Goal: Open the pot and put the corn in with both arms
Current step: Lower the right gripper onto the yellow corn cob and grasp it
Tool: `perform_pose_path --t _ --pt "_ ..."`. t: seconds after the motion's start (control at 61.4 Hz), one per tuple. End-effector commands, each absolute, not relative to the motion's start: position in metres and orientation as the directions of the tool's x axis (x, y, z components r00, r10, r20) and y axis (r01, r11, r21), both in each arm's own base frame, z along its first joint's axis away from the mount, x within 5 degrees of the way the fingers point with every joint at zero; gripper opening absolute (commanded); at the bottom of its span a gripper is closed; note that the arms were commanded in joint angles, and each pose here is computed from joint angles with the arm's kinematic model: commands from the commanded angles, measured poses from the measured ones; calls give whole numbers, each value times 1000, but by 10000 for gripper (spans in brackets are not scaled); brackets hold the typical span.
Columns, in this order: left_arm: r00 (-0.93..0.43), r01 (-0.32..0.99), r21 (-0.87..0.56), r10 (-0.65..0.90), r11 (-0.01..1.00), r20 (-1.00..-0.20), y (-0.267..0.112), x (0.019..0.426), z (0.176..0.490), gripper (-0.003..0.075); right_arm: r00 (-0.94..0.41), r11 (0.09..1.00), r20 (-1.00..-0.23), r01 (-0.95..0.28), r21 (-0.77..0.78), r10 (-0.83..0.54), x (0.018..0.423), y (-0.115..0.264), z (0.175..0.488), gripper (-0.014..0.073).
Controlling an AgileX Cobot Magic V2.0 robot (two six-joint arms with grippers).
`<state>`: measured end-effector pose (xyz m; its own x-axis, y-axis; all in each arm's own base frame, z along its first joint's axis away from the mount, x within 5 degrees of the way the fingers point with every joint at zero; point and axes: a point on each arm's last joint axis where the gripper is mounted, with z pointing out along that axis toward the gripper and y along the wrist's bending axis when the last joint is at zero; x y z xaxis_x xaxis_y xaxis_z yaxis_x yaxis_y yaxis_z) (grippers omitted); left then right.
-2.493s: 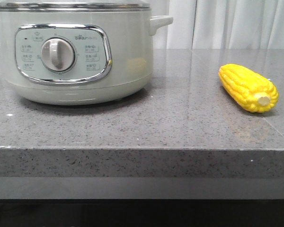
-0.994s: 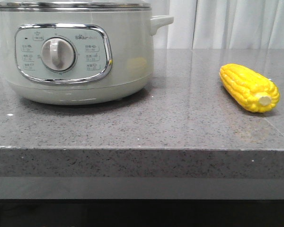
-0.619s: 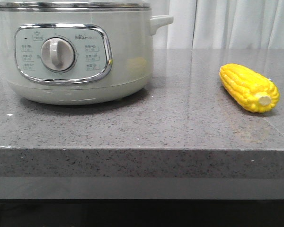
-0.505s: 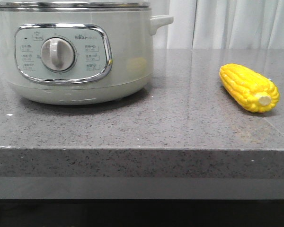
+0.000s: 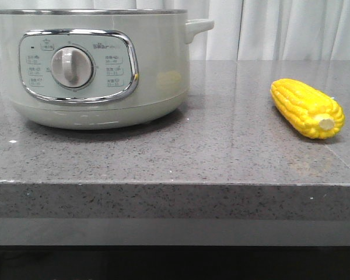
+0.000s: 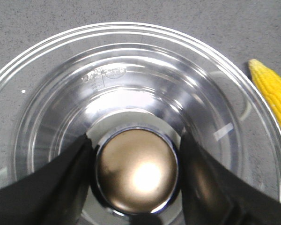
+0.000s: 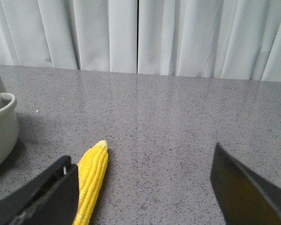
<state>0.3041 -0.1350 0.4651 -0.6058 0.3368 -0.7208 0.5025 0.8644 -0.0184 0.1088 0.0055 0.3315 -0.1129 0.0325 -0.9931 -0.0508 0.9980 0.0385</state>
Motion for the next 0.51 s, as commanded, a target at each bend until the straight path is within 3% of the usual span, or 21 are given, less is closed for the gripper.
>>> perform_pose_path --t 0.0,0.277,0.489 --pt "-450 513 -21 249 858 -858 -122 263 508 251 5 999 -1000 -39 21 21 109 4 351 593" --pt "-433 506 -22 231 862 -871 -93 194 491 251 -1 999 -1000 -38 21 21 111 4 351 593" --pt "-472 499 -40 233 866 -850 -73 146 449 251 -61 999 -998 -38 22 19 123 4 344 593"
